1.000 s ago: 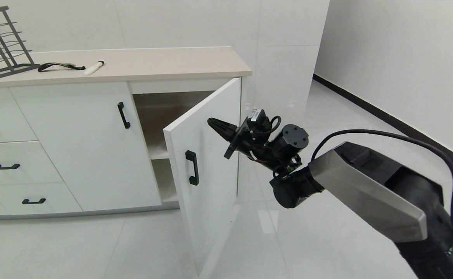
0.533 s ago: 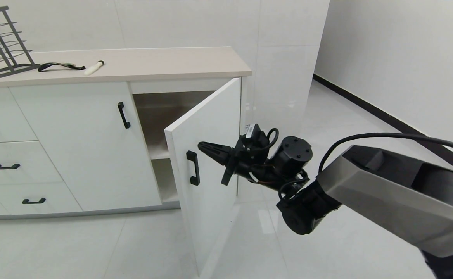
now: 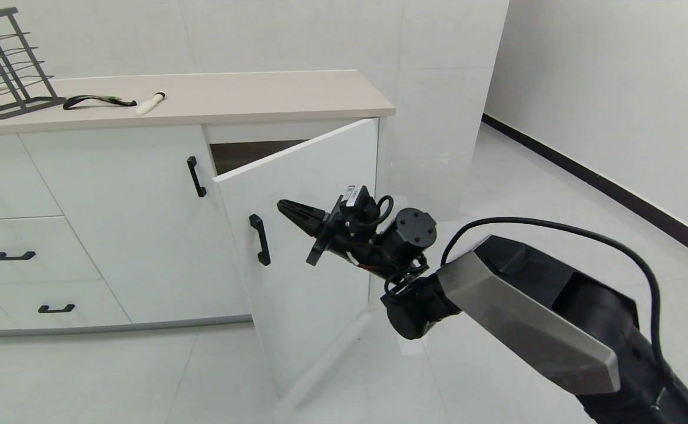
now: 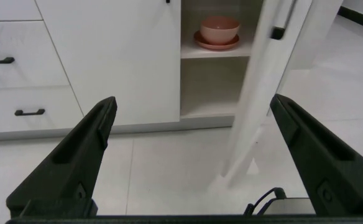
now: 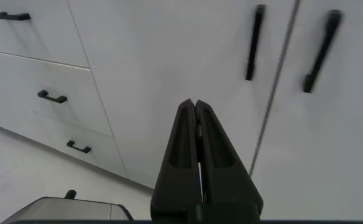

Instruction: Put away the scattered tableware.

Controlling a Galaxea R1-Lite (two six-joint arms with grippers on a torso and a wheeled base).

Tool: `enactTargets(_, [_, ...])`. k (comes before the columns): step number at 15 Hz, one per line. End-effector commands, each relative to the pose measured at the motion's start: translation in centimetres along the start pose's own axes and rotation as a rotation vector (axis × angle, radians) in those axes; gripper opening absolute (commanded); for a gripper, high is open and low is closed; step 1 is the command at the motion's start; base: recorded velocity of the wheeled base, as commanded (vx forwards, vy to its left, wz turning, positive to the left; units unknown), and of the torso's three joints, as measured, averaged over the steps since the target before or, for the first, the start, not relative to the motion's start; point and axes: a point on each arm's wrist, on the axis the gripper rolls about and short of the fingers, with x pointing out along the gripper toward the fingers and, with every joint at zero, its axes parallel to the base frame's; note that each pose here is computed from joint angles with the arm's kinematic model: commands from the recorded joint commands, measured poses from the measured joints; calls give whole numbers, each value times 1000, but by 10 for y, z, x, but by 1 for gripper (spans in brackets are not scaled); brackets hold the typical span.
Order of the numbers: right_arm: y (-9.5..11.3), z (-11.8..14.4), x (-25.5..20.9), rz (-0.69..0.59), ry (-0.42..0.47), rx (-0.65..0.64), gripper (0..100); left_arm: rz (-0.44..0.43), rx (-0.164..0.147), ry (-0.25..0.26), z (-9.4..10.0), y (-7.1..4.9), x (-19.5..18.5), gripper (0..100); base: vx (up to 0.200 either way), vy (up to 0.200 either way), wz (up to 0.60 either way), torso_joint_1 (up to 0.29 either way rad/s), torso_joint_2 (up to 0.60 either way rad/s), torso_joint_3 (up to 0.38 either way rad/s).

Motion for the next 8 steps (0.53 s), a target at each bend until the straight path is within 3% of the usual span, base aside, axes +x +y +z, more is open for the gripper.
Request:
enactTargets(1, [-2,9,-4,2,5,-1,0,0,-1,1,0,0,0,100,0,0,0,0,0,0])
enactTargets(3, [1,49,-24,-10,60,23,0,2,-2,1,0,0,0,100,0,0,0,0,0,0])
enactTargets(5, [15,111,-60,-29,120,52,0,2,-2,1,0,0,0,100,0,0,0,0,0,0])
enactTargets(8, [63,240,-148,-90,87,3,0,0,-4,1,0,0,0,100,0,0,0,0,0,0])
